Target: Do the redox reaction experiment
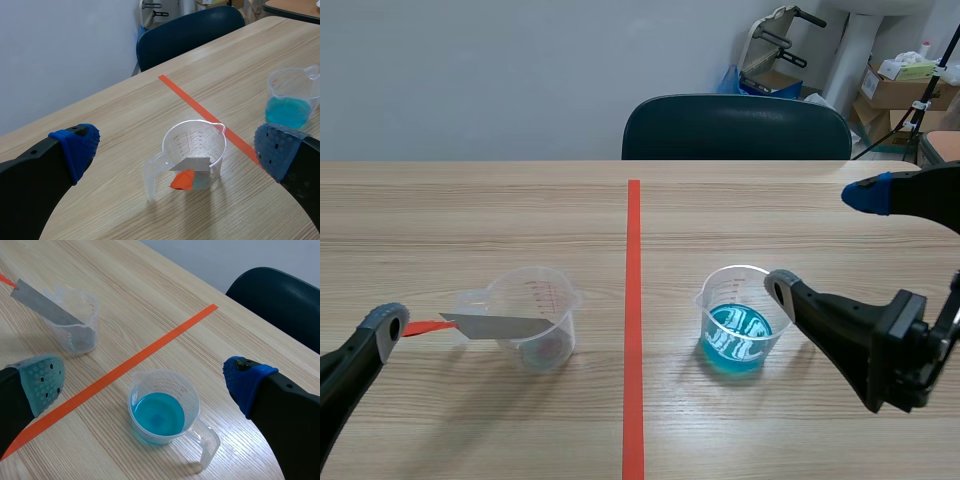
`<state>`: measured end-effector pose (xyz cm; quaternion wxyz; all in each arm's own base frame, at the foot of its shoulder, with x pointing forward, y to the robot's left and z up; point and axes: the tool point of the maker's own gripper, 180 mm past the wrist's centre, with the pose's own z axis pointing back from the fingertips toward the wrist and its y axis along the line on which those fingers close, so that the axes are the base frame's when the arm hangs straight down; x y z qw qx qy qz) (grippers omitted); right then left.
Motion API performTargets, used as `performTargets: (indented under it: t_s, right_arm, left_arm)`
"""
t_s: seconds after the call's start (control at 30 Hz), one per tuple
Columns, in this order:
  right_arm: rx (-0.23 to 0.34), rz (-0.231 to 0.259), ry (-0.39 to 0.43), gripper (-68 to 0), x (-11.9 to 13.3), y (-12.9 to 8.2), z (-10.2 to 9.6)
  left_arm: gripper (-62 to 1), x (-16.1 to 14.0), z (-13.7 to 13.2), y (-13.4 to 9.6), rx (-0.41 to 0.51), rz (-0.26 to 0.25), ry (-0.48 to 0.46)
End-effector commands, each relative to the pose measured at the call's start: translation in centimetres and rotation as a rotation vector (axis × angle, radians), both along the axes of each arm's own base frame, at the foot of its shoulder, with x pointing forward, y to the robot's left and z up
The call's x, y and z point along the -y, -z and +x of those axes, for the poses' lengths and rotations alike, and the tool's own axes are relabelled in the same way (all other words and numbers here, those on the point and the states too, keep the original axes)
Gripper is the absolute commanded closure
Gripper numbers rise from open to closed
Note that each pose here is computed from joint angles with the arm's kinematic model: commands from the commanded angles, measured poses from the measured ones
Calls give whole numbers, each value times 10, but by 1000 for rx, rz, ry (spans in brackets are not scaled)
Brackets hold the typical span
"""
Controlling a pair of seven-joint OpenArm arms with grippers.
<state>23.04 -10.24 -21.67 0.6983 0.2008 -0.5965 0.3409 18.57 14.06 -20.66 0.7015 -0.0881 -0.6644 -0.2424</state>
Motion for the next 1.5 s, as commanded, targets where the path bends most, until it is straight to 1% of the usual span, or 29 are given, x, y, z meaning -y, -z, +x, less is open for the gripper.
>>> performTargets:
  t_s: [0.0,0.13,0.27,0.37,0.67,0.9,1.13,1.3,1.47]
  right_arm:
    - [19,-2,5,-679,4,-5,4]
    - [19,-2,5,-679,4,-5,4]
    - [19,-2,5,-679,4,-5,4]
    - [19,-2,5,-679,4,-5,4]
    - [20,-1,5,-679,4,-5,4]
    - [42,1,8,-679,4,-10,8]
    - [41,0,7,-679,4,-10,8]
    - [28,-14,10,-679,5,-7,8]
    - [29,-12,10,-679,5,-7,8]
  left_arm:
    - [-623,2,0,-7,21,-20,-5]
    - [-623,1,0,-5,13,-15,-7]
    - [-623,0,0,2,-21,3,-15]
    - [-623,0,0,3,-25,4,-16]
    - [-623,0,0,3,-24,4,-16]
    - [-623,0,0,3,-24,4,-16]
    - [-623,0,0,3,-24,4,-16]
    - [-623,-1,0,3,-25,4,-16]
    - [-623,-1,0,3,-25,5,-16]
